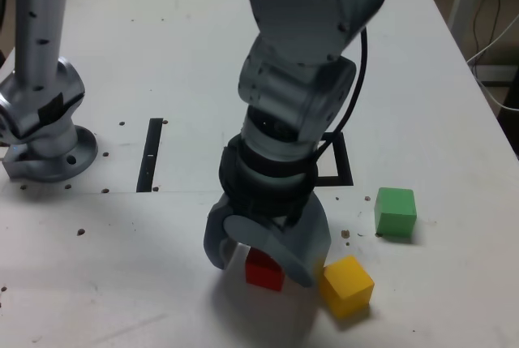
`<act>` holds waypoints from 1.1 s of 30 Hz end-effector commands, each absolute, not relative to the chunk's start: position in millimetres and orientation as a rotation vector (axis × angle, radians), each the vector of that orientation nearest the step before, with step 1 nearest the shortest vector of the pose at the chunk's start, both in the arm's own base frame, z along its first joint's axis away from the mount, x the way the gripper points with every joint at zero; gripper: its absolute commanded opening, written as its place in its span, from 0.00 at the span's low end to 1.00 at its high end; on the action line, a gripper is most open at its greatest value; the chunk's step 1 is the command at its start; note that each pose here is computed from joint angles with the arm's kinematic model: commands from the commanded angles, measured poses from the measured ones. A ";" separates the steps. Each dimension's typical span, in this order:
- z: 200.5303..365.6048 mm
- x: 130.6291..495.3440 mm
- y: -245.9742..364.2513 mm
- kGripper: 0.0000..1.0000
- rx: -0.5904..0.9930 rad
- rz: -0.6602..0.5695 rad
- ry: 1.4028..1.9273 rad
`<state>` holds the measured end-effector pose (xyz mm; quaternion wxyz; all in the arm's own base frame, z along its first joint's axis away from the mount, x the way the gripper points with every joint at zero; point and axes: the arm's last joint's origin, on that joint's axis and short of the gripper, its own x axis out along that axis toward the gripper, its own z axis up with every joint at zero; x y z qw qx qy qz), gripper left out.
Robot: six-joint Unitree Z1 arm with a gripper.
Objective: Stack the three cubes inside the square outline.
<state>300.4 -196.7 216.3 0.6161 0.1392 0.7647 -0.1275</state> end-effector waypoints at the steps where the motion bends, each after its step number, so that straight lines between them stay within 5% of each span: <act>1: 215.9 302.0 -195.9 0.85 0.321 -0.291 1.769; 11: 215.4 303.8 -188.2 0.52 0.312 -0.272 1.783; 20: 215.3 306.0 -191.7 0.48 0.268 -0.315 1.754; 28: 218.3 308.7 -194.1 0.28 0.243 -0.339 1.712; 33: 226.0 307.4 -191.9 0.24 0.251 -0.322 1.685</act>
